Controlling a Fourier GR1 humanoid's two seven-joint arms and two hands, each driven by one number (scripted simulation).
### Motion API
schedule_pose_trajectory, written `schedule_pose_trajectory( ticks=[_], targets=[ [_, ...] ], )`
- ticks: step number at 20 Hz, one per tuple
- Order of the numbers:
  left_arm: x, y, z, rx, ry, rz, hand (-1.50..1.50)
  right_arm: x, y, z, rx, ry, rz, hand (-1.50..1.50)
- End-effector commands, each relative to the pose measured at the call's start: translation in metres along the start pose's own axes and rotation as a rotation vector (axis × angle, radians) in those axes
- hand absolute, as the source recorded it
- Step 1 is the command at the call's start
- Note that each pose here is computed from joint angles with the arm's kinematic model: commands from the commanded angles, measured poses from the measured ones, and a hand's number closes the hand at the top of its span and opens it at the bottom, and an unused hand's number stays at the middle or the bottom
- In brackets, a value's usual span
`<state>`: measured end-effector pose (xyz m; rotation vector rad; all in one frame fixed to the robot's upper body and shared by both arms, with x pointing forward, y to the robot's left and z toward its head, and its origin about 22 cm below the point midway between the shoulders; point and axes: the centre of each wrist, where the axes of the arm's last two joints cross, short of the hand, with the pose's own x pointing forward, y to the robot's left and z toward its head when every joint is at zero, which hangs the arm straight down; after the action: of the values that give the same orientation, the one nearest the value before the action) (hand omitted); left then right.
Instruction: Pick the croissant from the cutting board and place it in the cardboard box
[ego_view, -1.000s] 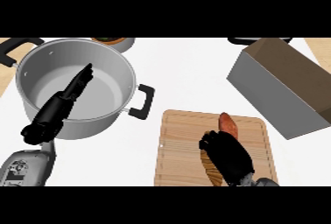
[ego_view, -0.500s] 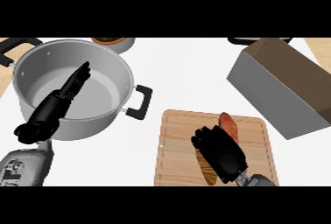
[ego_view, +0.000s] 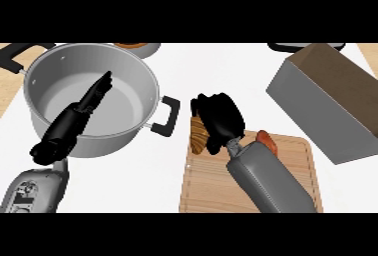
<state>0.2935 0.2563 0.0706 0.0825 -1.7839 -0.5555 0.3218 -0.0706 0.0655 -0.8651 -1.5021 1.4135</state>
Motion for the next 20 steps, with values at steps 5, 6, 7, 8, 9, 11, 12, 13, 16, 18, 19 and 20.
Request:
schedule_pose_trajectory(
  ticks=[5, 6, 7, 8, 9, 11, 12, 13, 16, 18, 19, 20],
  targets=[
    [-0.006, 0.006, 0.007, 0.019, 0.036, 0.004, 0.0, 0.017, -0.066, -0.028, -0.211, 0.028, -0.005, 1.5],
    [0.0, 0.011, -0.001, 0.006, 0.038, 0.013, 0.0, 0.036, -0.08, -0.024, -0.247, 0.085, -0.028, 1.5],
    [-0.014, 0.007, -0.001, 0.014, 0.036, 0.015, 0.0, 0.023, -0.081, -0.029, -0.313, 0.123, -0.063, 1.5],
    [-0.009, 0.01, 0.012, 0.004, 0.044, 0.008, 0.0, 0.025, -0.11, -0.03, -0.349, 0.194, -0.061, 1.5],
    [-0.009, 0.005, 0.014, 0.011, 0.05, 0.025, 0.0, 0.02, -0.101, -0.024, -0.392, 0.239, -0.115, 1.5],
    [-0.002, -0.004, 0.001, 0.033, 0.048, 0.007, 0.0, 0.001, -0.124, -0.022, -0.46, 0.32, -0.183, 1.5],
    [-0.01, 0.009, 0.018, 0.005, 0.059, 0.028, 0.0, 0.003, -0.116, -0.023, -0.467, 0.377, -0.213, 1.5],
    [-0.01, 0.004, 0.019, 0.014, 0.051, 0.003, 0.0, -0.02, -0.126, -0.027, -0.509, 0.419, -0.215, 1.5],
    [0.003, 0.009, 0.009, 0.025, 0.044, 0.0, 0.0, -0.036, -0.15, -0.028, -0.54, 0.507, -0.207, 1.5],
    [-0.008, 0.015, 0.017, 0.029, 0.045, 0.02, 0.0, -0.05, -0.159, -0.03, -0.574, 0.555, -0.211, 1.5],
    [-0.01, 0.015, 0.018, 0.016, 0.031, -0.001, 0.0, -0.075, -0.158, -0.028, -0.604, 0.564, -0.236, 1.5],
    [0.008, -0.003, 0.003, 0.007, 0.041, 0.007, 0.0, -0.072, -0.151, -0.03, -0.565, 0.582, -0.237, 1.5]
  ],
)
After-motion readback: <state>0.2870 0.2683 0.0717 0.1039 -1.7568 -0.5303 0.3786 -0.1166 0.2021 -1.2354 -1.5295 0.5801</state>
